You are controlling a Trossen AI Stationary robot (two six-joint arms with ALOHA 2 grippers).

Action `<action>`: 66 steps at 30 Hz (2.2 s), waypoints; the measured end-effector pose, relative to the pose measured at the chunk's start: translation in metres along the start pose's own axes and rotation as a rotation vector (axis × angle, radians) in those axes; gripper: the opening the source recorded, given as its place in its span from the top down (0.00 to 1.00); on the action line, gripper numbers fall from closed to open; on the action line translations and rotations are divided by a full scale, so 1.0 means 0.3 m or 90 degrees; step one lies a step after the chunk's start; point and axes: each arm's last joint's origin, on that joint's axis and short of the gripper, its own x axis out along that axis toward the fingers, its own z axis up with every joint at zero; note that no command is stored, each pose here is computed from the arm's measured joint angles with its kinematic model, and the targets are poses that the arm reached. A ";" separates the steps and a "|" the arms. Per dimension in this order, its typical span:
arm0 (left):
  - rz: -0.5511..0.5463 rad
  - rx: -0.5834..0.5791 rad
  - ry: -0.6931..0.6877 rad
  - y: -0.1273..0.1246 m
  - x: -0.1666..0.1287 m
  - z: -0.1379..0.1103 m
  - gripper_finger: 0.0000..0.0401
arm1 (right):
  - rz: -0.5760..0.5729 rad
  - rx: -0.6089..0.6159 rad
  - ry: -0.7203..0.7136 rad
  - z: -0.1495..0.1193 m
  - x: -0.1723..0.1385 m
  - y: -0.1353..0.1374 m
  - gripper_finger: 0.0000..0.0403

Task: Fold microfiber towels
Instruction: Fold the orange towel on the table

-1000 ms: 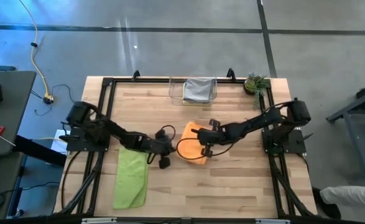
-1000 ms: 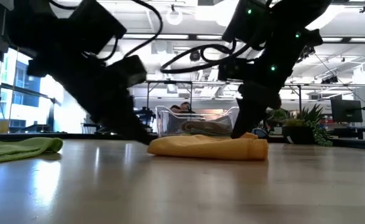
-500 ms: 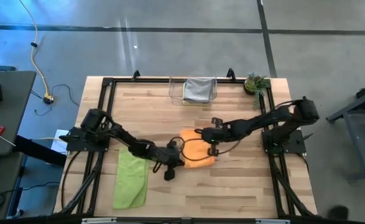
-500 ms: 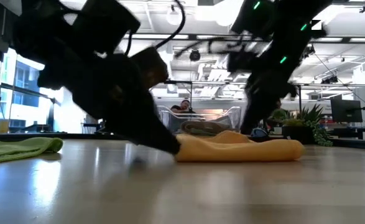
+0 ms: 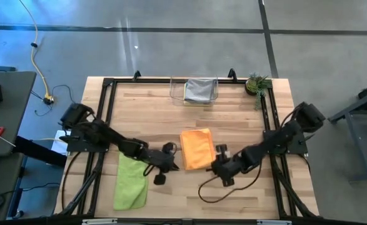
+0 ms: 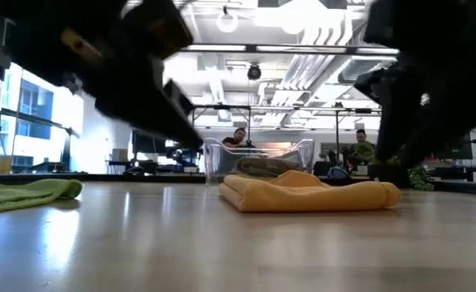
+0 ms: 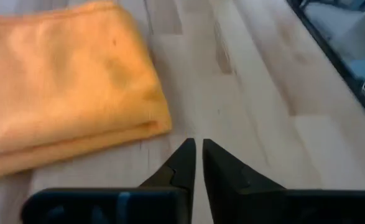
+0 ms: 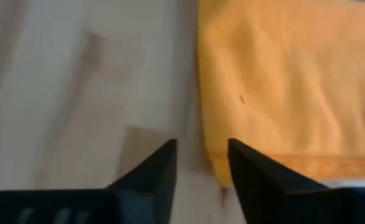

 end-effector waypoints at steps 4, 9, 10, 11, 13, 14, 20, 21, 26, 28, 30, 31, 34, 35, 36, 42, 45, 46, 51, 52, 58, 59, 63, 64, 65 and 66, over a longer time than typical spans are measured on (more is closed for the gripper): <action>0.038 0.051 0.007 -0.044 0.003 0.024 0.86 | -0.056 -0.057 0.017 -0.026 0.037 0.040 0.54; 0.071 0.075 0.027 -0.077 0.025 0.041 0.72 | -0.105 -0.134 0.045 -0.045 0.073 0.055 0.50; 0.075 0.079 0.023 -0.081 0.032 0.044 0.70 | -0.120 -0.154 0.055 -0.052 0.074 0.056 0.50; 0.083 0.081 0.023 -0.081 0.034 0.044 0.68 | -0.126 -0.165 0.052 -0.051 0.081 0.058 0.51; 0.095 0.085 0.027 -0.079 0.028 0.043 0.65 | -0.131 -0.182 0.055 -0.054 0.088 0.058 0.52; 0.095 0.083 0.023 -0.081 0.030 0.048 0.64 | -0.138 -0.188 0.056 -0.056 0.087 0.056 0.53; 0.110 0.085 0.035 -0.074 0.030 0.040 0.62 | -0.142 -0.206 0.049 -0.050 0.103 0.051 0.56; 0.109 0.085 0.034 -0.075 0.030 0.040 0.62 | -0.141 -0.212 0.055 -0.052 0.106 0.049 0.57; 0.114 0.081 0.033 -0.066 0.031 0.043 0.64 | -0.135 -0.215 0.066 -0.053 0.126 0.038 0.63; 0.115 0.083 0.034 -0.064 0.031 0.043 0.64 | -0.134 -0.214 0.069 -0.053 0.130 0.036 0.68; 0.116 0.082 0.030 -0.059 0.031 0.047 0.65 | -0.132 -0.214 0.069 -0.053 0.130 0.036 0.76; 0.119 0.079 0.028 -0.053 0.028 0.051 0.66 | -0.132 -0.214 0.072 -0.055 0.131 0.036 0.80; 0.124 0.080 0.013 -0.032 0.017 0.075 0.70 | -0.130 -0.214 0.072 -0.055 0.132 0.036 0.94; 0.130 0.087 0.011 -0.018 0.016 0.080 0.72 | -0.130 -0.214 0.072 -0.055 0.132 0.035 0.97; 0.137 0.092 0.005 -0.001 0.017 0.087 0.74 | -0.129 -0.214 0.072 -0.055 0.131 0.035 0.98; 0.165 0.092 -0.034 0.135 0.044 0.117 0.91 | -0.084 -0.203 0.047 -0.040 0.098 0.042 0.97; 0.161 0.101 -0.051 0.191 0.058 0.123 0.98 | -0.076 -0.200 0.024 -0.028 0.068 0.046 0.99; 0.153 0.101 -0.056 0.206 0.066 0.122 0.99 | -0.075 -0.199 0.018 -0.025 0.059 0.045 0.99; 0.148 0.113 -0.033 0.249 0.115 0.076 0.99 | -0.071 -0.189 -0.007 -0.011 0.023 0.037 0.99; 0.149 0.114 -0.024 0.253 0.126 0.063 0.99 | -0.070 -0.187 -0.011 -0.009 0.018 0.036 0.99; 0.151 0.105 0.014 0.272 0.173 0.001 1.00 | -0.066 -0.174 -0.040 0.005 -0.026 0.025 1.00; 0.149 0.105 0.016 0.271 0.178 -0.005 1.00 | -0.064 -0.170 -0.045 0.007 -0.035 0.023 1.00; 0.121 0.113 0.017 0.242 0.185 -0.009 1.00 | -0.054 -0.150 -0.062 0.013 -0.068 0.014 1.00; 0.111 0.117 0.019 0.227 0.179 -0.005 1.00 | -0.050 -0.145 -0.067 0.015 -0.077 0.012 1.00; 0.099 0.121 0.024 0.211 0.167 0.002 1.00 | -0.045 -0.135 -0.072 0.017 -0.085 0.011 1.00; 0.089 0.126 0.018 0.193 0.155 0.016 1.00 | -0.037 -0.128 -0.075 0.019 -0.093 0.007 1.00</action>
